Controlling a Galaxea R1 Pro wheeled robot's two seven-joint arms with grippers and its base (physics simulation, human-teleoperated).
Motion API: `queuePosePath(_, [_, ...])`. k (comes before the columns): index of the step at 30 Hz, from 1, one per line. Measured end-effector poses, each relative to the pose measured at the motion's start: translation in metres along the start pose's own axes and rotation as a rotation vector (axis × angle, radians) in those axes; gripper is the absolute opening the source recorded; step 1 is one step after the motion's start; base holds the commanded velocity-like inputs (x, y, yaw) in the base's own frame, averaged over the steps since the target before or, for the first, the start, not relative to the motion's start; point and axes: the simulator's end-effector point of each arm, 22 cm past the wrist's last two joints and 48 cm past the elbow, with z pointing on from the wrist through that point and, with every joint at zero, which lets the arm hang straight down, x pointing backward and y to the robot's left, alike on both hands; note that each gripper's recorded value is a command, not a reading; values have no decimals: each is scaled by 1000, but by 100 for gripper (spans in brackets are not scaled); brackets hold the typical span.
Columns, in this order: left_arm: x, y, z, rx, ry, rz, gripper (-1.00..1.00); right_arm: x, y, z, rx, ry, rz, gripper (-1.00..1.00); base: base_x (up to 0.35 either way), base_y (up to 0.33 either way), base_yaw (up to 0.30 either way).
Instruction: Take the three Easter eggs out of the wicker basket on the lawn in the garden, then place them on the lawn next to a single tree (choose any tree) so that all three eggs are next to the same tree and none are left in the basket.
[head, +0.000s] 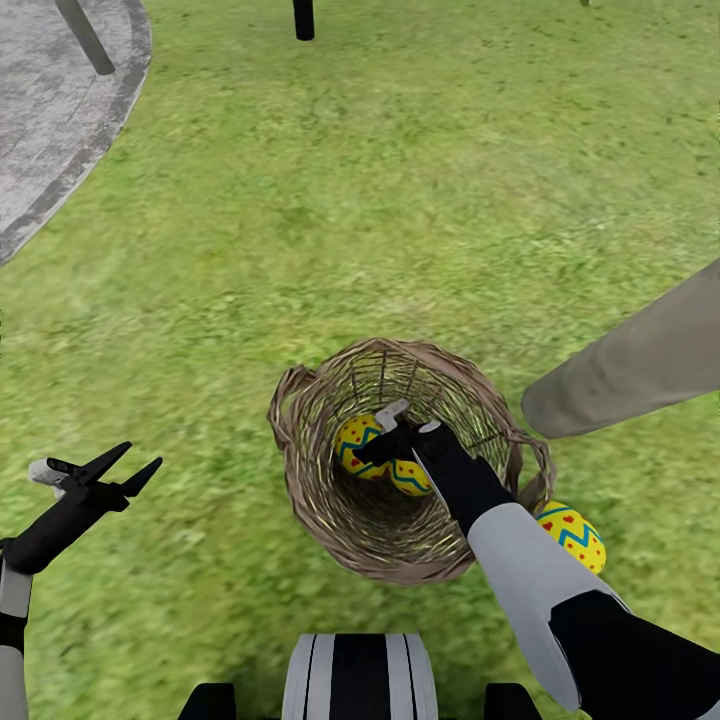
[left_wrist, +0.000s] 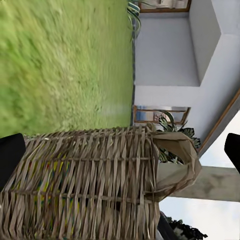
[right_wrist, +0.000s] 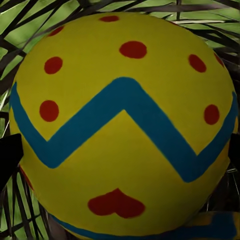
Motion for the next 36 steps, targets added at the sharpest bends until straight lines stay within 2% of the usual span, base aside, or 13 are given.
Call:
queuePosePath(12, [-2,-12,2,17,-1,13,100,7,1,-4,3,23,-1,-100,0,0,0])
queuePosePath(20, [-2,-12,2,17,-1,13,100,7,1,-4,3,23,-1,-100,0,0,0])
queuePosePath(36, [-8,-49,5,68,-5,52,100,-24,-1,-34,35,-21,-38,-100,0,0,0])
